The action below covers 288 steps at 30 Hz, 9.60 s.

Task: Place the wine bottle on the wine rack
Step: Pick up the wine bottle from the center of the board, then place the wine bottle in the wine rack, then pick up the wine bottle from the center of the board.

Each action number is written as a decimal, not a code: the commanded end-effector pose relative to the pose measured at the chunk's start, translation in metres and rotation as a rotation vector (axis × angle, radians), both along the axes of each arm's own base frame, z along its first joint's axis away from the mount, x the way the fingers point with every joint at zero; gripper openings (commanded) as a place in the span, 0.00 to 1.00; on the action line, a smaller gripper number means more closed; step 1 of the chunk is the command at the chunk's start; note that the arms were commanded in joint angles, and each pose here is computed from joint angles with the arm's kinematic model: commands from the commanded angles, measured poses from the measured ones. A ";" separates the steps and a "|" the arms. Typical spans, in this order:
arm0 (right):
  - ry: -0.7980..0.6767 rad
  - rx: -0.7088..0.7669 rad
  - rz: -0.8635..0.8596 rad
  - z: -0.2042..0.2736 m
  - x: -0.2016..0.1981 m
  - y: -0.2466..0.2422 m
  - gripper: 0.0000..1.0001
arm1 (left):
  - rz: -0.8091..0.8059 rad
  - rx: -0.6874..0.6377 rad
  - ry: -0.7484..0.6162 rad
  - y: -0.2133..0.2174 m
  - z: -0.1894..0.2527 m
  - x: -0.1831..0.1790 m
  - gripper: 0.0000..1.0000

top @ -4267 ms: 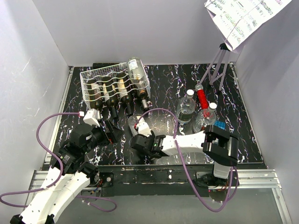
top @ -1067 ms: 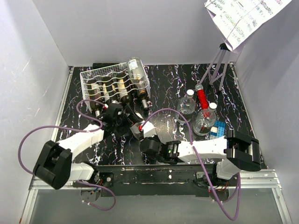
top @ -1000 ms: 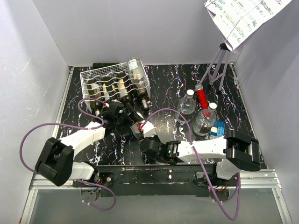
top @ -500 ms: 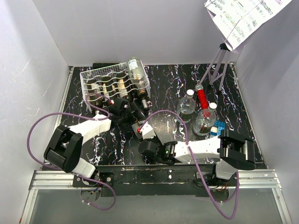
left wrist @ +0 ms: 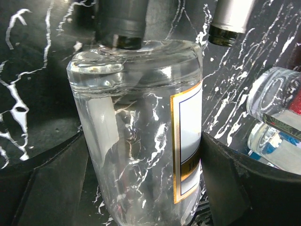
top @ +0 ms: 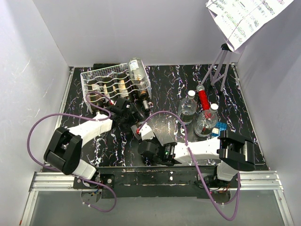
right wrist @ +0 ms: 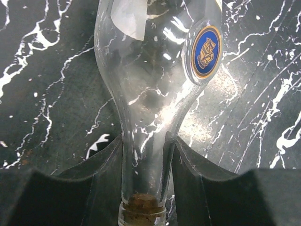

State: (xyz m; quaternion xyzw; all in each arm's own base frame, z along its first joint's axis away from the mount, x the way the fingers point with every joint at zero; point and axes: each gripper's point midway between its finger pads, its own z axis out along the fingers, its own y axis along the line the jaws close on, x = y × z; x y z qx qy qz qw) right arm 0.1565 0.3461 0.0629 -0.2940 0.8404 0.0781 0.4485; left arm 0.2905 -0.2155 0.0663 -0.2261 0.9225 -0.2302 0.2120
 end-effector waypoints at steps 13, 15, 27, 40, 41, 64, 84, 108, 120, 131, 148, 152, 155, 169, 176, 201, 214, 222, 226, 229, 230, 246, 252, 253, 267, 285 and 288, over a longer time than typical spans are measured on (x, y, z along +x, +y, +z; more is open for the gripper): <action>-0.209 0.335 0.096 0.153 0.007 0.058 0.01 | -0.029 0.188 -0.286 0.033 0.103 0.007 0.00; -0.215 0.356 0.100 0.163 0.005 0.058 0.01 | -0.026 0.178 -0.306 0.034 0.114 0.006 0.00; -0.306 0.387 0.114 0.214 0.015 0.067 0.01 | -0.004 0.184 -0.405 0.037 0.168 0.018 0.00; -0.339 0.432 0.106 0.250 0.078 0.083 0.01 | -0.037 0.202 -0.485 0.027 0.218 0.085 0.00; -0.335 0.439 0.100 0.251 0.086 0.085 0.01 | -0.042 0.210 -0.480 0.027 0.215 0.094 0.00; -0.359 0.432 0.054 0.212 0.249 0.152 0.01 | -0.145 0.322 -0.552 0.090 0.183 0.268 0.27; -0.278 0.530 -0.001 0.196 0.261 0.156 0.01 | -0.132 0.390 -0.482 0.116 0.144 0.271 0.98; -0.126 0.618 -0.090 0.159 0.247 0.130 0.01 | -0.171 0.294 -0.550 0.145 0.170 0.272 0.98; 0.103 0.823 -0.183 0.163 0.251 0.123 0.01 | -0.254 -0.046 -0.525 0.177 0.195 0.235 0.98; 0.120 0.841 -0.155 0.166 0.260 0.142 0.01 | -0.027 0.112 -0.596 0.196 0.245 0.142 0.98; 0.141 0.804 -0.161 0.138 0.273 0.143 0.52 | -0.033 0.104 -0.554 0.186 0.236 0.079 0.98; 0.109 0.794 -0.144 0.163 0.263 0.129 0.86 | 0.001 0.095 -0.544 0.186 0.241 0.072 0.98; 0.105 0.783 -0.135 0.174 0.251 0.118 0.88 | 0.027 0.104 -0.553 0.188 0.246 0.067 0.98; 0.086 0.677 -0.110 0.256 0.172 0.044 0.91 | -0.159 0.046 -0.655 0.157 0.264 0.028 0.98; 0.000 0.505 -0.358 0.293 0.129 -0.087 0.90 | -0.427 -0.094 -0.751 0.085 0.284 0.005 0.98; 0.262 0.024 -0.527 0.190 0.180 -0.192 0.82 | -0.430 -0.160 -0.635 0.022 0.244 -0.022 0.98; 0.311 -0.033 -0.565 0.159 0.195 -0.197 0.51 | -0.435 -0.124 -0.600 0.025 0.225 -0.021 0.98; 0.323 -0.033 -0.571 0.155 0.194 -0.198 0.02 | -0.446 -0.117 -0.583 0.027 0.215 -0.026 0.98; 0.312 -0.009 -0.560 0.162 0.192 -0.198 0.01 | -0.470 -0.121 -0.584 0.025 0.207 -0.030 0.98; 0.292 0.038 -0.521 0.175 0.188 -0.192 0.01 | -0.507 -0.127 -0.601 0.021 0.200 -0.034 0.98; 0.286 0.062 -0.506 0.181 0.187 -0.189 0.01 | -0.520 -0.129 -0.611 0.018 0.197 -0.034 0.98; 0.292 0.144 -0.341 0.223 0.130 -0.148 0.01 | -0.717 -0.118 -0.740 -0.064 0.143 -0.040 0.98; 0.316 0.142 -0.277 0.230 0.107 -0.131 0.01 | -0.747 -0.007 -0.977 -0.104 0.127 -0.023 0.98; 0.318 0.148 -0.273 0.234 0.104 -0.131 0.01 | -0.757 0.013 -0.987 -0.107 0.119 -0.021 0.98; 0.352 0.188 -0.189 0.250 0.086 -0.119 0.01 | -1.003 -0.103 -1.476 -0.135 0.118 -0.075 0.98; 0.380 0.216 -0.134 0.258 0.079 -0.109 0.01 | -1.016 -0.061 -1.546 -0.166 0.100 -0.048 0.98; 0.384 0.216 -0.125 0.256 0.078 -0.108 0.01 | -1.033 -0.081 -1.544 -0.172 0.100 -0.048 0.98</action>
